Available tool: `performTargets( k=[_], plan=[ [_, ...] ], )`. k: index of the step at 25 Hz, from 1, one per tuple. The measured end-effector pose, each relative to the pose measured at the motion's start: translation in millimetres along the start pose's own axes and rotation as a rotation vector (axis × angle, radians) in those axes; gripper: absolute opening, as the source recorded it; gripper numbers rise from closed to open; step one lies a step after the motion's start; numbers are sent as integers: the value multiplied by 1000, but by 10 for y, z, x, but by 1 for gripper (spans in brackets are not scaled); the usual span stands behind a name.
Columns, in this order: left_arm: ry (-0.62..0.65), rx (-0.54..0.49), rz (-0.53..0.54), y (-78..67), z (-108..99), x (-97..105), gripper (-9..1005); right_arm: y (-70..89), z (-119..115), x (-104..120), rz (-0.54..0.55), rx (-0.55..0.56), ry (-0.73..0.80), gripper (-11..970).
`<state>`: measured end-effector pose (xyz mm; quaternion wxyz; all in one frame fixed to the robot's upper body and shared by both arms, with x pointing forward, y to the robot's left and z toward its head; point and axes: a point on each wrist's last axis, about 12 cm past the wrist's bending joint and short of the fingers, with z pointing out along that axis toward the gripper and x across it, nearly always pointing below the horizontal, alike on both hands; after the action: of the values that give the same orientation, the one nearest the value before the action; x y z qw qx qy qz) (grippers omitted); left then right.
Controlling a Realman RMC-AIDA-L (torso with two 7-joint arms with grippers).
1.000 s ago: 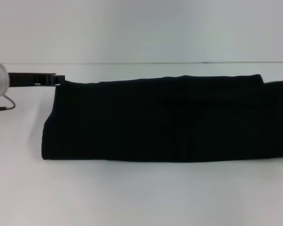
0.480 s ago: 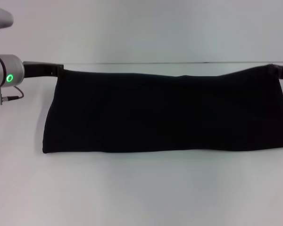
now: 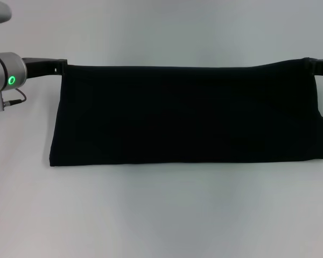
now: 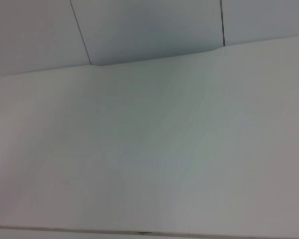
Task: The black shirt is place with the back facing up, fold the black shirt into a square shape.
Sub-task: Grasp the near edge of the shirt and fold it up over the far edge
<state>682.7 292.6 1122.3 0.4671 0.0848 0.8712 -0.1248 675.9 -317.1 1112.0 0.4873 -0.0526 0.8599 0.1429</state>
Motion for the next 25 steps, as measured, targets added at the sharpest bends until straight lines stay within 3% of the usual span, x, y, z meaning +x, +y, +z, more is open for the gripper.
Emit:
performTargets(
  k=[17,21,23,25],
  plan=[
    [-12,-44,1,-44,60,45,33,73,53,27,1,0,7,68],
    [-22,-117,17,-51,102,71,34,31,42,-15,-6,31,-8,71],
    [-26,-165,19,-28,115,94,112,-13,33,-46,-9,63,-19,72],
    [-30,-187,3,-3,111,108,191,-38,21,-82,-14,77,-30,160]
  ],
)
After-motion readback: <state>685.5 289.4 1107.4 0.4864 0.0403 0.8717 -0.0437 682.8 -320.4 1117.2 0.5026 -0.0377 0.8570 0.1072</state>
